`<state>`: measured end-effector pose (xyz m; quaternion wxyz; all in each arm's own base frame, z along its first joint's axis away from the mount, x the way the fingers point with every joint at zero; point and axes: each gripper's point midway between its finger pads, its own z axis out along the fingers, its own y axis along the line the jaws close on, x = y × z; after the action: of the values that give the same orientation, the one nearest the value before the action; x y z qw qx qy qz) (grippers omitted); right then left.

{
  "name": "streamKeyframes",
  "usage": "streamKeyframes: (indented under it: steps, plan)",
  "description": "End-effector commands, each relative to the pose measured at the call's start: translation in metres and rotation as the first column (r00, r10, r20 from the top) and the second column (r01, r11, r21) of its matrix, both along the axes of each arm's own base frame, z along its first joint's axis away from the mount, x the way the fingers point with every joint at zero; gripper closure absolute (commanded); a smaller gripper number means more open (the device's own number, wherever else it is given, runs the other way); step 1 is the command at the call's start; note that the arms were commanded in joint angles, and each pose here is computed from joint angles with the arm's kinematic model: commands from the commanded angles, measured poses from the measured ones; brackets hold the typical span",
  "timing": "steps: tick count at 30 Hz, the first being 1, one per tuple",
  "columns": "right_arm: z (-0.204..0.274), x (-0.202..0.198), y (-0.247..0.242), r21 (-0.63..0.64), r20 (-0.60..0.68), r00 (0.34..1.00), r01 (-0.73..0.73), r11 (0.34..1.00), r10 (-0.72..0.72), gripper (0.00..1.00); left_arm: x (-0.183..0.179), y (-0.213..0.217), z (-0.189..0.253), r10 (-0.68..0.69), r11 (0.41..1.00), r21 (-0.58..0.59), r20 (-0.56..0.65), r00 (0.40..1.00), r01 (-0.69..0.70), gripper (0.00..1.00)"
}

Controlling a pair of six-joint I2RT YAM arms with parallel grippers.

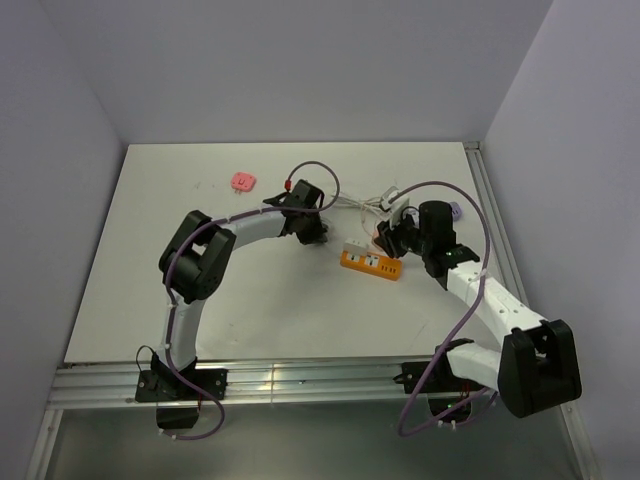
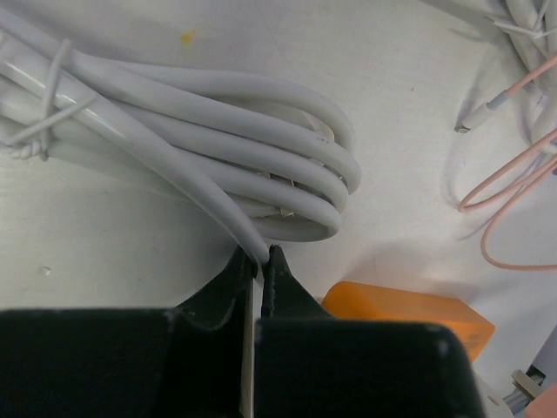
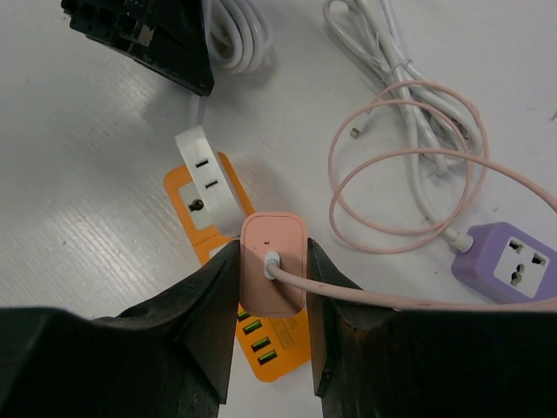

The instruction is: Insert the plug

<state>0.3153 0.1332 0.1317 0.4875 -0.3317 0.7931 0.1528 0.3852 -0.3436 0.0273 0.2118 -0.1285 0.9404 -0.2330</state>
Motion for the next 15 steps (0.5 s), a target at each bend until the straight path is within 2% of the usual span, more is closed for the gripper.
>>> streamKeyframes:
  steps: [1, 10, 15]
  plan:
    - [0.005, 0.005, 0.004, -0.008, 0.021, 1.0, -0.019, 1.0, 0.019, 1.0, 0.011, 0.022, 0.001, 0.003, 0.993, 0.117, 0.042, 0.999, -0.008, 1.0]
    - [-0.01, -0.005, 0.017, 0.017, -0.01, 0.994, -0.112, 0.994, 0.112, 1.0, 0.015, 0.026, -0.003, -0.04, 0.988, 0.15, 0.043, 0.998, 0.033, 1.0]
    - [-0.005, 0.001, 0.022, 0.001, 0.035, 0.986, -0.163, 0.987, 0.163, 1.0, 0.018, 0.026, 0.0, -0.049, 0.986, 0.163, 0.054, 0.997, 0.04, 1.0]
